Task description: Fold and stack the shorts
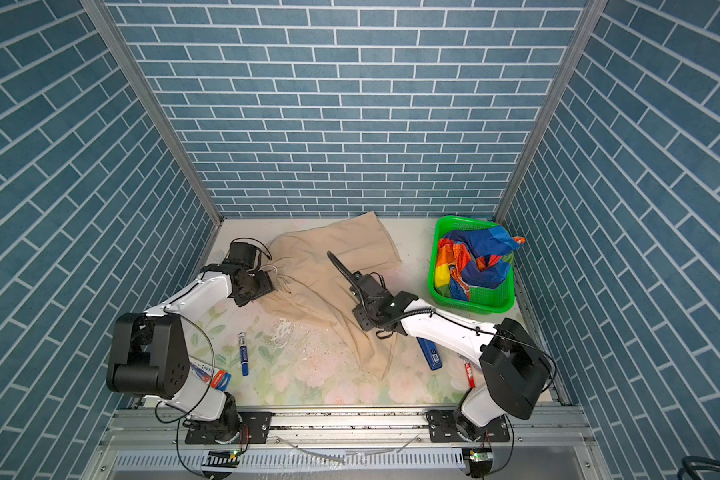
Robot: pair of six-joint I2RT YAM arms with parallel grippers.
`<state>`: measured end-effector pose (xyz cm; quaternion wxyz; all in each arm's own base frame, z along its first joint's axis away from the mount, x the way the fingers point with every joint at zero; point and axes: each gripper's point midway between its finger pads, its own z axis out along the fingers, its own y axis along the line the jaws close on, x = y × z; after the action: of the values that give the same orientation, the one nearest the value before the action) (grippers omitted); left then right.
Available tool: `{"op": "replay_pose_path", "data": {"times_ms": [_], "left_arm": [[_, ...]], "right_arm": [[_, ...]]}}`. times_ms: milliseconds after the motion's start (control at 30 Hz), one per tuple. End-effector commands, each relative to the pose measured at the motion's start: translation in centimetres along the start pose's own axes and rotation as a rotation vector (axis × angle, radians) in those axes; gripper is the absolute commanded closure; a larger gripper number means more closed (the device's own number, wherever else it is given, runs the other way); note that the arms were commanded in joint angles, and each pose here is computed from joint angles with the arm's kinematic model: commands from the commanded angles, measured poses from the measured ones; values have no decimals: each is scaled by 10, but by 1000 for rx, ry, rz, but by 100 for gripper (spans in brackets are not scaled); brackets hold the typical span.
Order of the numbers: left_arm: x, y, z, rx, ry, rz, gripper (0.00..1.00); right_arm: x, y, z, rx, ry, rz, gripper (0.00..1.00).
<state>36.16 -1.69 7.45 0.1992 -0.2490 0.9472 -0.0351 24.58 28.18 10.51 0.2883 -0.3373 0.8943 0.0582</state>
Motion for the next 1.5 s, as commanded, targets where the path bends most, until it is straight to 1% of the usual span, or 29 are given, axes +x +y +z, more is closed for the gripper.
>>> {"op": "replay_pose_path", "data": {"times_ms": [0, 167, 300, 433, 533, 633, 733, 767, 833, 867, 933, 1033, 1100, 1300, 1400, 1433, 1467], "left_arm": [[-3, -5, 8, 7, 5, -26, 31], [-10, -28, 11, 55, -7, -38, 31], [-4, -43, 14, 91, -3, -35, 33], [3, -57, 11, 203, -21, -86, 47], [2, -54, 4, 221, -56, -118, 58], [-2, -48, -1, 185, -77, -108, 58], [-7, -53, -5, 202, -90, -112, 60], [-8, -55, -6, 218, -94, -120, 68], [-10, -59, -9, 243, -103, -136, 91], [-11, -60, -10, 247, -106, -137, 96], [-12, -58, -10, 237, -110, -136, 96], [-13, -56, -4, 211, -105, -127, 74], [-14, -57, 2, 207, -109, -123, 65], [-14, -64, 27, 222, -89, -120, 57], [-11, -62, 38, 200, -73, -119, 57], [-10, -61, 40, 193, -70, -118, 58], [-9, -60, 42, 187, -68, -118, 61]], "right_arm": [[25, 10, -13, -24, 35, -68, 36], [47, 18, -14, -48, 68, -87, 36], [59, 20, -13, -63, 85, -79, 37], [66, 27, -10, -112, 72, -36, 37], [68, 34, -7, -146, 61, 3, 37], [69, 37, -6, -167, 54, 29, 37], [75, 41, -4, -187, 75, 32, 39], [78, 42, -4, -193, 88, 30, 41], [82, 43, -4, -197, 109, 25, 47], [84, 43, -5, -199, 115, 22, 50], [86, 43, -7, -202, 119, 19, 51], [85, 41, -11, -200, 115, 14, 52], [85, 40, -12, -197, 114, 8, 51], [90, 43, -13, -216, 129, 7, 50], [94, 47, -14, -244, 140, 8, 48], [96, 49, -14, -259, 148, 7, 47], [99, 51, -15, -264, 162, 4, 46]]}}
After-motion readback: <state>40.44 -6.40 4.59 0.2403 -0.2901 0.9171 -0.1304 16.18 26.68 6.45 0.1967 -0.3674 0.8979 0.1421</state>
